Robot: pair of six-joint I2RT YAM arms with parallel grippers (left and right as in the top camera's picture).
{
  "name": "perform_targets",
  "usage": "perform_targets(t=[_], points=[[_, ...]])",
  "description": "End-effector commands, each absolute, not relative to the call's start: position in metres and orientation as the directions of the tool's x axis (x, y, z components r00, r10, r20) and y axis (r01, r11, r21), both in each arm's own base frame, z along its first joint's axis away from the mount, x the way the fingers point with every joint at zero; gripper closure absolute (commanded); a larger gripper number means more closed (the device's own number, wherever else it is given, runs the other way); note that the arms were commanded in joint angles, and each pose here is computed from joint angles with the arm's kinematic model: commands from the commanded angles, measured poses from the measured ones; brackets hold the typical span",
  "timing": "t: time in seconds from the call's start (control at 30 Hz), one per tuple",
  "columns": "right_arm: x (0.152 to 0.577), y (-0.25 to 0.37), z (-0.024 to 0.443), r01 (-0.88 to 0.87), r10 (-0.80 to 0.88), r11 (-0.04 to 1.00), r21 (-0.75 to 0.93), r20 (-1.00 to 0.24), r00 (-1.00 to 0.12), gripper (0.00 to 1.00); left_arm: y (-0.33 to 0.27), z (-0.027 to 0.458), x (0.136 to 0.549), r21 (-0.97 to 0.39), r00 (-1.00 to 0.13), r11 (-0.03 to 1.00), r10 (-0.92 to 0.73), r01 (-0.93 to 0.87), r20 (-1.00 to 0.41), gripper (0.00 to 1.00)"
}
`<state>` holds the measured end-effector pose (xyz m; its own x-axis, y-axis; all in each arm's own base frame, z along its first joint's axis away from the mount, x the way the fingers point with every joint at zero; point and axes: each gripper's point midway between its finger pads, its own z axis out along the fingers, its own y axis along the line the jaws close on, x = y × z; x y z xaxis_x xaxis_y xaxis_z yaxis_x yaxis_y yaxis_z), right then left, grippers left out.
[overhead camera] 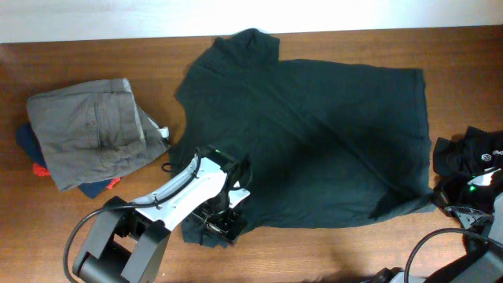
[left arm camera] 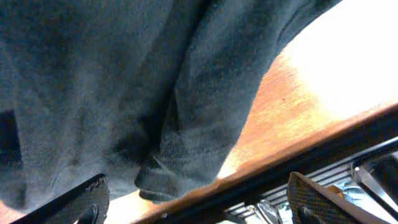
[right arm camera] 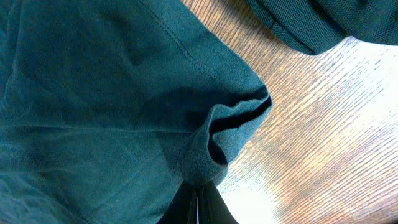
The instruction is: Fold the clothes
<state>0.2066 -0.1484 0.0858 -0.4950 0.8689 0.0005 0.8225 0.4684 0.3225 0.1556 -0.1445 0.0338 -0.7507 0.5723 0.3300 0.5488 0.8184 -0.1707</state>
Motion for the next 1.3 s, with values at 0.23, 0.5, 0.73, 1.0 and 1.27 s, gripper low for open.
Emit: perform_targets(t=[0.23,0.5,0.73,1.0,1.27], points=[[0.212,-0.150,0.094,0.804,0.860,0.488,0.340,-0.033,-0.509,0.96,-0.143,0.025,0.148,-0.183,-0.765,0.835,0.550,0.519,0.336,1.00],[0.213,-0.150,0.095,0.802,0.860,0.490,0.341,-0.037,-0.510,0.96,-0.149,0.058,0.149,-0.208,-0.753,0.839,0.544,0.503,0.371,1.00],[0.240,-0.146,0.121,0.669,0.789,0.584,0.460,-0.126,-0.602,0.96,-0.128,0.074,0.187,-0.035,-0.785,0.835,0.530,0.550,0.322,1.00],[0.285,-0.140,0.137,0.526,0.711,0.679,0.511,-0.283,-0.643,0.96,-0.118,0.072,0.233,0.027,-0.860,0.873,0.474,0.487,0.190,0.99],[0.331,-0.148,0.140,0.523,0.727,0.679,0.515,-0.375,-0.575,0.96,-0.127,0.068,0.284,0.068,-0.843,0.842,0.537,0.535,-0.008,1.00]])
